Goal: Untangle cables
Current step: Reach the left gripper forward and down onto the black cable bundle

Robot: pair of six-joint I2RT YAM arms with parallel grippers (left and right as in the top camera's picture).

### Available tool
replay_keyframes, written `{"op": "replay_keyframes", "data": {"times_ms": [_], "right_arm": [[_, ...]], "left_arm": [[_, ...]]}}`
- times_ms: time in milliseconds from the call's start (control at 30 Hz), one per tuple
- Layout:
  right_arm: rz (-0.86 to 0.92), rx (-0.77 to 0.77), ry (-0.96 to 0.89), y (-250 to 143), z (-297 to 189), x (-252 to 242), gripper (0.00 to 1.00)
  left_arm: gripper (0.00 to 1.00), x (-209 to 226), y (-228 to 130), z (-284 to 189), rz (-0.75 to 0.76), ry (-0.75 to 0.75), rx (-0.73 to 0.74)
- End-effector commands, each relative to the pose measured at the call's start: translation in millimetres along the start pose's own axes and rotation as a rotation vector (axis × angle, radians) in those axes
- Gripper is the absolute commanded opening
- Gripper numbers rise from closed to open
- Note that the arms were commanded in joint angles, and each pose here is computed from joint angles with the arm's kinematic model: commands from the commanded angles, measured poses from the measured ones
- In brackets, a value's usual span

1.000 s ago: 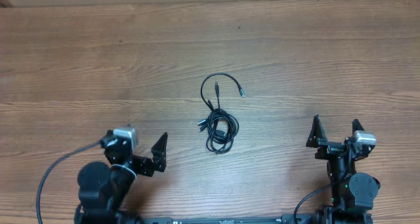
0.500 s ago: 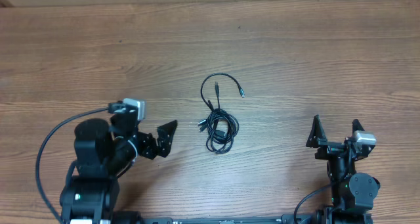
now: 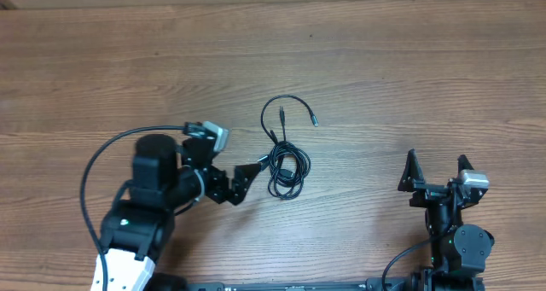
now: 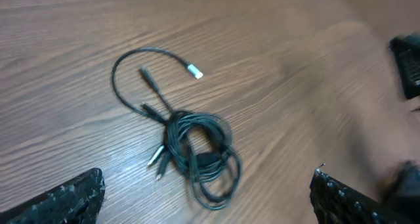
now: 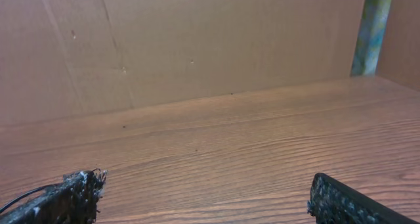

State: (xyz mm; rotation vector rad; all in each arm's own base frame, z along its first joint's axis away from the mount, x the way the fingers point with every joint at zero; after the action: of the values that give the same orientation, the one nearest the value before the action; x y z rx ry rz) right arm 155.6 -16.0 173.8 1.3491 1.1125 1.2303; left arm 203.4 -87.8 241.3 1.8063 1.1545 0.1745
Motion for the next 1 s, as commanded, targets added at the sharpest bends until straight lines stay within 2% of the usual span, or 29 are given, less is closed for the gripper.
{"op": "replay_keyframes", "data": {"times_ms": [0, 200, 267, 333, 433, 567, 600, 633, 800, 967], "right_arm": [[-0.009, -0.007, -0.002, -2, 0, 0, 1.00], [-0.009, -0.007, -0.002, -2, 0, 0, 1.00], [-0.009, -0.007, -0.002, -2, 0, 0, 1.00], [-0.009, -0.007, -0.002, -2, 0, 0, 1.00], [-0.009, -0.007, -0.002, -2, 0, 0, 1.00], [-0.009, -0.007, -0.003, -2, 0, 0, 1.00], [-0.009, -0.007, -0.002, -2, 0, 0, 1.00], [-0.009, -0.007, -0.002, -2, 0, 0, 1.00], [-0.009, -0.007, -0.002, -2, 0, 0, 1.00], [-0.009, -0.007, -0.002, -2, 0, 0, 1.00]], "left_arm": [[1.00, -5, 4, 12, 0.093, 0.146, 0.028], [1.00, -15, -3, 48, 0.149, 0.177, 0.104], [0.98, -13, -4, 61, 0.140, 0.170, 0.116], [0.91, -10, -5, 76, 0.139, 0.168, 0.130], [0.89, -5, -5, 90, 0.143, 0.165, 0.130], [0.84, -2, -11, 114, 0.297, 0.144, 0.161], [0.79, -3, -16, 132, 0.408, 0.119, 0.173], [0.77, -3, -19, 139, 0.443, 0.111, 0.179], [0.79, 5, -34, 166, 0.491, 0.099, 0.220], [0.75, 15, -47, 192, 0.491, 0.102, 0.219]]}}
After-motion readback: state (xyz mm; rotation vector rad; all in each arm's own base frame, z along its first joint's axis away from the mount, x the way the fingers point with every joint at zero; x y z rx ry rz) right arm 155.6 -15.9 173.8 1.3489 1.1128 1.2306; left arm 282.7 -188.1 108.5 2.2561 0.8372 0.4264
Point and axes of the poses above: each gripper's point midway between its finger pads, its own z axis out along the fingers, its own x axis along the line the jaws close on, y = z × x, the point moved 9 cm from there along -z, back along the fingers
